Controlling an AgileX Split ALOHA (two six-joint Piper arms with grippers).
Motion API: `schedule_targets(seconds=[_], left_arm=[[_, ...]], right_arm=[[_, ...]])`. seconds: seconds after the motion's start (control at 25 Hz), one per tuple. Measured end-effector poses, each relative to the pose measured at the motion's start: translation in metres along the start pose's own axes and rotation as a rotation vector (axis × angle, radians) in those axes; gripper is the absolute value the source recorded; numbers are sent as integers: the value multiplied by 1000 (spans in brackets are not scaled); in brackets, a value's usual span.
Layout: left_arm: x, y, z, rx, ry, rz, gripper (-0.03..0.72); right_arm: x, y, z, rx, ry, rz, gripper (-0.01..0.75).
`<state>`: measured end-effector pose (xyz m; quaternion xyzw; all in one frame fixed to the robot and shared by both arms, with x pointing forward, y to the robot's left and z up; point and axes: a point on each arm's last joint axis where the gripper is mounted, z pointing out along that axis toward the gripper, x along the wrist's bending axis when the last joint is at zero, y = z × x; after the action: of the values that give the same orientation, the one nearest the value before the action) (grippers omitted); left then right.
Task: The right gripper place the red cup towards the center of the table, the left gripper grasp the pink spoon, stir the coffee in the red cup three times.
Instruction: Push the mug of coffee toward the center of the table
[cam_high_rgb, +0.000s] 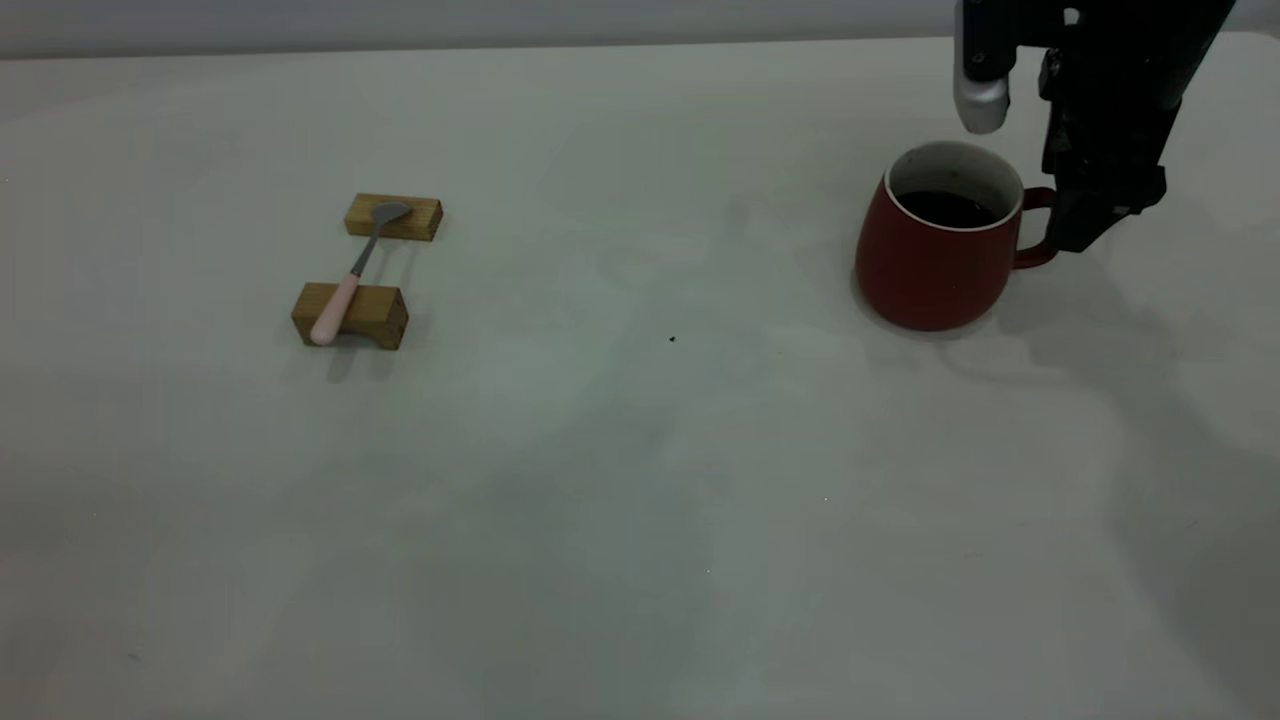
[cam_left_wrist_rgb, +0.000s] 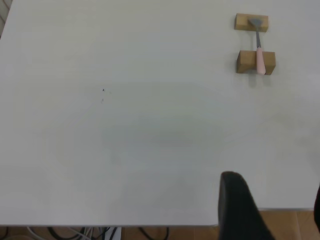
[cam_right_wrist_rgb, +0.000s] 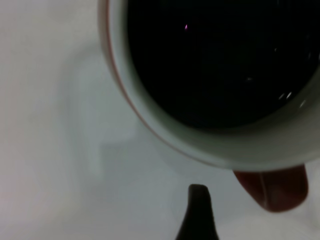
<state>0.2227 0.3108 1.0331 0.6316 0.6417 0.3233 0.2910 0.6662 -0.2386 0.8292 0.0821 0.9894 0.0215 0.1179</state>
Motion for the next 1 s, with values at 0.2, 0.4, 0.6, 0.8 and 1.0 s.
schedule_targets(seconds=[0.2, 0.4, 0.6, 0.8, 1.0], left_arm=[[0, 0, 0, 0, 0, 0, 442], [0, 0, 0, 0, 0, 0, 442], [0, 0, 0, 0, 0, 0, 442], [0, 0, 0, 0, 0, 0, 442], [0, 0, 0, 0, 1, 0, 442]], right_arm=[[-1, 1, 4, -7, -14, -52, 663], [-1, 6, 4, -37, -14, -95, 661], [3, 17, 4, -54, -15, -137, 657], [8, 33, 4, -86, -7, -126, 647], [16, 54, 2, -141, 6, -83, 642]])
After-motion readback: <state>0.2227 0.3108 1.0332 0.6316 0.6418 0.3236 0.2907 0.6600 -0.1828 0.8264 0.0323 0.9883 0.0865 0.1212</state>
